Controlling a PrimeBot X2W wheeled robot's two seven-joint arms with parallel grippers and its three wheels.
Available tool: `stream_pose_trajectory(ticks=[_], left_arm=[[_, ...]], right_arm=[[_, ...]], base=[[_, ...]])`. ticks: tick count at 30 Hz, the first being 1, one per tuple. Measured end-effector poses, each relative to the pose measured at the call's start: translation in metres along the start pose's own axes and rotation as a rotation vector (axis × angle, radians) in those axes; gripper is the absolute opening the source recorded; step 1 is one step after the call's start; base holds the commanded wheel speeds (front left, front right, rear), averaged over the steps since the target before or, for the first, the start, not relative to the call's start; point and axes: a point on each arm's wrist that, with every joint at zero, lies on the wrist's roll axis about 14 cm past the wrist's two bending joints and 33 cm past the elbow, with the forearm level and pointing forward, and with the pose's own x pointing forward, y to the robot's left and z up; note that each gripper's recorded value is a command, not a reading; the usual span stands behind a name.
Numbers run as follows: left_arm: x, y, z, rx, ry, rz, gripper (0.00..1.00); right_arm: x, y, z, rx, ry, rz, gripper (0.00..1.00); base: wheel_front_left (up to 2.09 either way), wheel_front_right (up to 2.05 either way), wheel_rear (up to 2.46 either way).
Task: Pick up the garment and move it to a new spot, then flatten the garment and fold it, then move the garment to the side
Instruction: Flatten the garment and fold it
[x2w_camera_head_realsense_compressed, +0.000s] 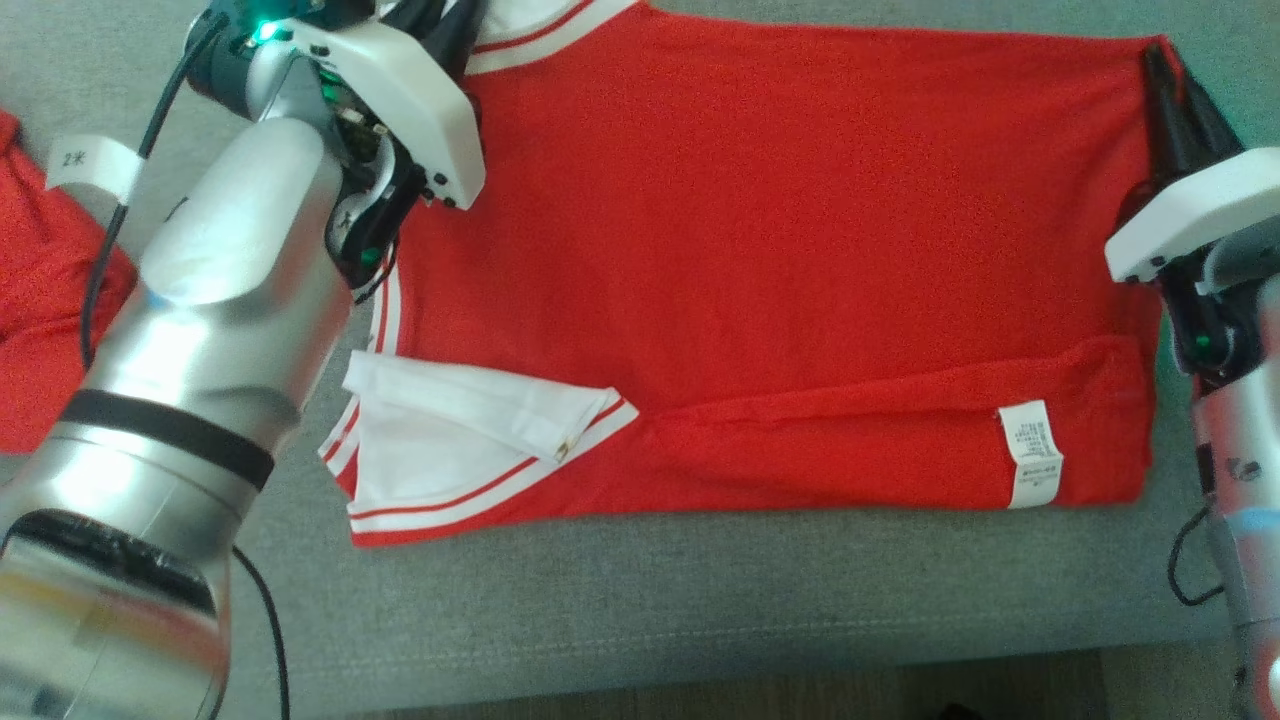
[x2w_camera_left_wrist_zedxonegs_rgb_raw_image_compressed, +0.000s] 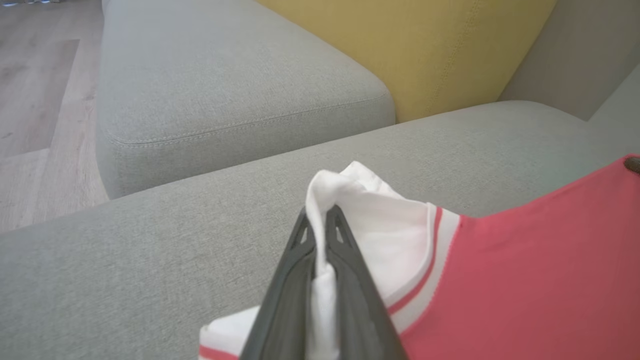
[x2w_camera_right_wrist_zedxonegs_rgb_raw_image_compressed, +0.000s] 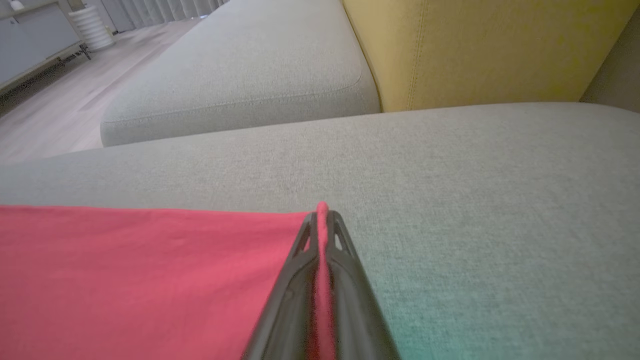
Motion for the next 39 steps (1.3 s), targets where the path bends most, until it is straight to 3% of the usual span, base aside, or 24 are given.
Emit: stream_pose_trajectory(ticks=[11,17,23,29,31,32,33,34,39], left_arm=[[-0.024,-0.013,0.022,0.051,-0.126,-0.016,0.00],[-0.069,-0.033,-0.017,0.034,-0.101,0.007,0.00],[-0.108,-0.050,-0.032,0.097,-0.074,0.020,0.00],[-0.134,-0.071,-0.059,0.055,0.010,0.007,0.00],[-0.138,-0.075,-0.066,0.026,0.038,0.008,0.35],[-0.140,-0.076,-0.069,0.014,0.051,0.007,0.91],[-0.142,-0.077,-0.073,-0.005,0.067,0.008,1.00],[-0.144,-0.078,-0.076,-0.023,0.078,0.010,1.00],[-0.154,-0.080,-0.083,-0.053,0.090,0.030,1.00]], right_arm=[[-0.016,0.003,-0.007,0.029,-0.002,0.005,0.00],[-0.037,0.006,-0.026,0.055,0.048,0.011,0.00],[-0.051,0.012,-0.038,0.078,0.081,0.023,0.00],[-0.065,0.020,-0.043,0.089,0.096,0.034,0.00],[-0.071,0.025,-0.046,0.094,0.102,0.041,0.00],[-0.075,0.028,-0.048,0.100,0.106,0.045,0.32],[-0.079,0.030,-0.052,0.107,0.118,0.049,0.82],[-0.085,0.032,-0.058,0.107,0.137,0.050,1.00],[-0.113,0.040,-0.069,0.133,0.152,0.052,1.00]], base=[[0.00,0.00,0.00],[0.00,0.00,0.00],[0.00,0.00,0.00],[0.00,0.00,0.00],[0.00,0.00,0.00],[0.00,0.00,0.00],[0.00,0.00,0.00],[0.00,0.00,0.00],[0.00,0.00,0.00]])
